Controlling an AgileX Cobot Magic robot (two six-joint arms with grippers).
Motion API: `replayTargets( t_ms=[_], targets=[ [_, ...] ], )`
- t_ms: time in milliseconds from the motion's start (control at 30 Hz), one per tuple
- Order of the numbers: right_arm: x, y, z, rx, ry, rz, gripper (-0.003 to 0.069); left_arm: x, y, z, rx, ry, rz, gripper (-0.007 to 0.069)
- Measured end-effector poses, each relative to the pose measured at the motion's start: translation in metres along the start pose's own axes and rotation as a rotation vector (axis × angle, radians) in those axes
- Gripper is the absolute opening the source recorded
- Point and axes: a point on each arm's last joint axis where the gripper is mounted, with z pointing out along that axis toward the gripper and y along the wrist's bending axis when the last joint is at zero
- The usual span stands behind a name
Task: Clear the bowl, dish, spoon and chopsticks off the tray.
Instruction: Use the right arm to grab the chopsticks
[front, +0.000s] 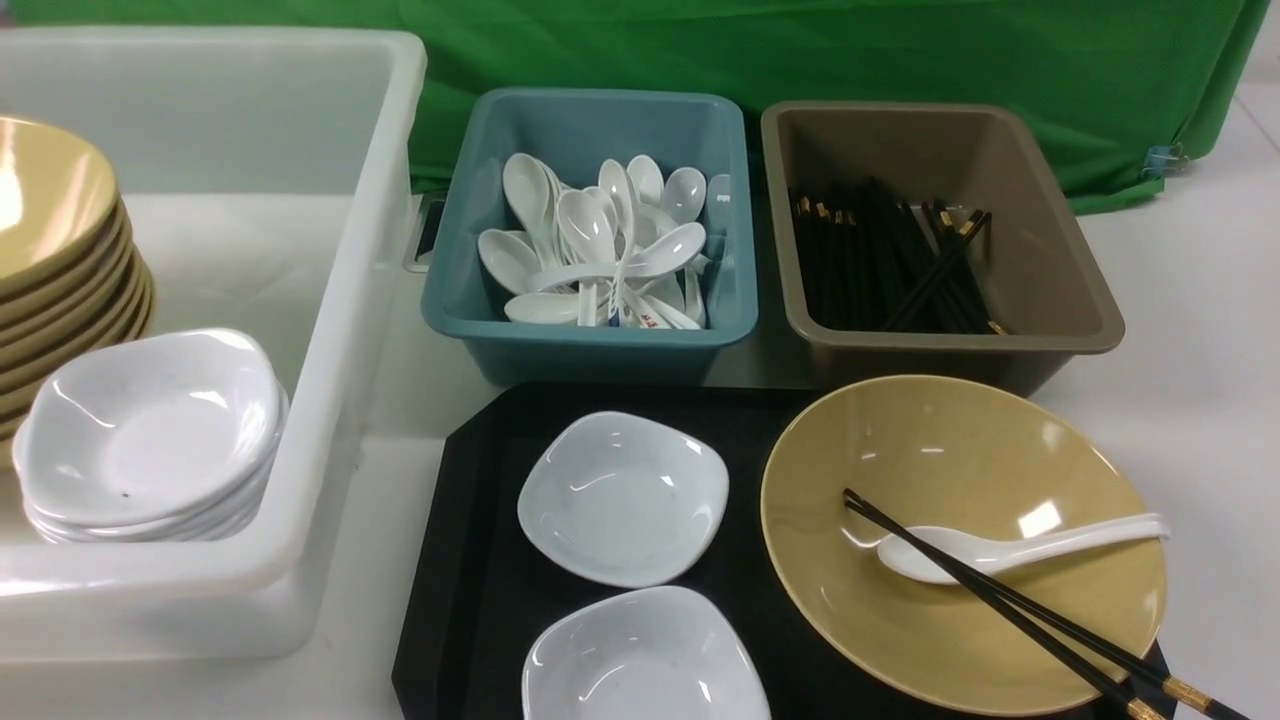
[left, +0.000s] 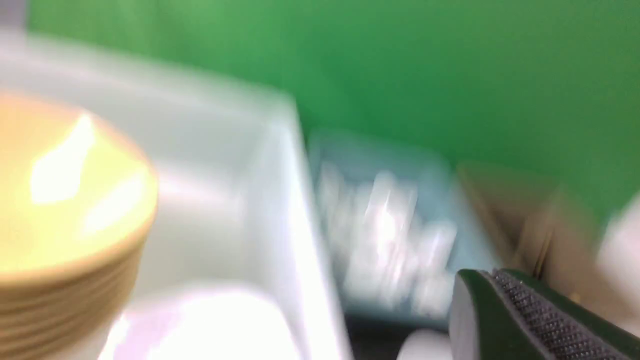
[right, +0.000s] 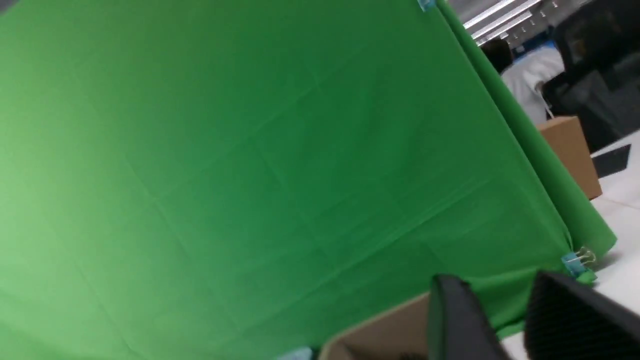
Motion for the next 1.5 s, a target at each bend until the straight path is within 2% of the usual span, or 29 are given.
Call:
replayTargets(
  t_ms=[100,167,200,267,300,333,433,533,633,800,833,900,967,1067,1100,1133,1167,1200,1300,1500],
  targets=[
    [-0.019,0.017,0.012,0.019,0.135,-0.05,0.0044,0.007,0.002,0.046,0.061,0.23,0.062,0.0018],
    [-0.028,0.026,0.022,0.031,0.232,-0.091,0.002,0.013,0.002,0.066,0.11,0.32,0.09,0.0018],
    [-0.035,0.035,0.034,0.052,0.379,-0.155,0.0004,0.017,0.001,0.08,0.161,0.375,0.114,0.0016],
    [-0.042,0.052,0.059,0.039,0.615,-0.277,-0.0003,0.024,-0.004,0.102,0.249,0.452,0.095,0.0006],
    [-0.044,0.054,0.059,0.031,0.625,-0.288,-0.0003,0.024,-0.004,0.102,0.249,0.452,0.095,0.0003],
    [-0.037,0.067,0.082,0.023,0.861,-0.379,-0.0006,0.028,-0.012,0.111,0.309,0.483,0.118,-0.0004],
    [-0.022,0.088,0.109,-0.007,1.159,-0.507,-0.0006,0.033,-0.035,0.119,0.395,0.532,0.198,-0.0008],
    [-0.008,0.106,0.135,-0.04,1.338,-0.612,-0.0007,0.043,-0.065,0.121,0.475,0.602,0.325,-0.001],
    [0.015,0.107,0.164,-0.047,1.529,-0.707,-0.0008,0.051,-0.096,0.122,0.556,0.651,0.467,-0.0009],
    [0.045,0.092,0.193,-0.062,1.716,-0.693,-0.0005,0.054,-0.123,0.119,0.648,0.629,0.591,-0.0009],
    [0.063,0.083,0.203,-0.058,1.777,-0.674,0.0016,0.055,-0.134,0.118,0.697,0.607,0.664,-0.0008],
    [0.074,0.079,0.208,-0.059,1.821,-0.678,0.0043,0.057,-0.139,0.118,0.724,0.599,0.709,-0.0007],
    [0.099,0.068,0.211,-0.077,1.907,-0.684,0.0169,0.062,-0.147,0.12,0.769,0.584,0.786,-0.0006],
    [0.122,0.059,0.215,-0.091,1.958,-0.69,0.036,0.063,-0.153,0.13,0.767,0.55,0.8,-0.0006],
    [0.125,0.057,0.216,-0.091,1.963,-0.69,0.0372,0.063,-0.153,0.131,0.766,0.549,0.799,-0.0006],
    [0.134,0.054,0.217,-0.091,1.979,-0.692,0.0445,0.064,-0.155,0.137,0.758,0.539,0.796,-0.0006],
    [0.136,0.053,0.217,-0.09,1.981,-0.691,0.0463,0.064,-0.156,0.138,0.757,0.538,0.796,-0.0006],
    [0.142,0.05,0.218,-0.087,1.987,-0.691,0.0518,0.066,-0.157,0.144,0.751,0.54,0.796,-0.0006],
    [0.151,0.046,0.22,-0.083,1.989,-0.69,0.0561,0.068,-0.158,0.15,0.74,0.533,0.791,-0.0006],
    [0.17,0.036,0.219,-0.067,2.043,-0.682,0.0571,0.066,-0.159,0.155,0.725,0.494,0.781,-0.0006]
  ],
)
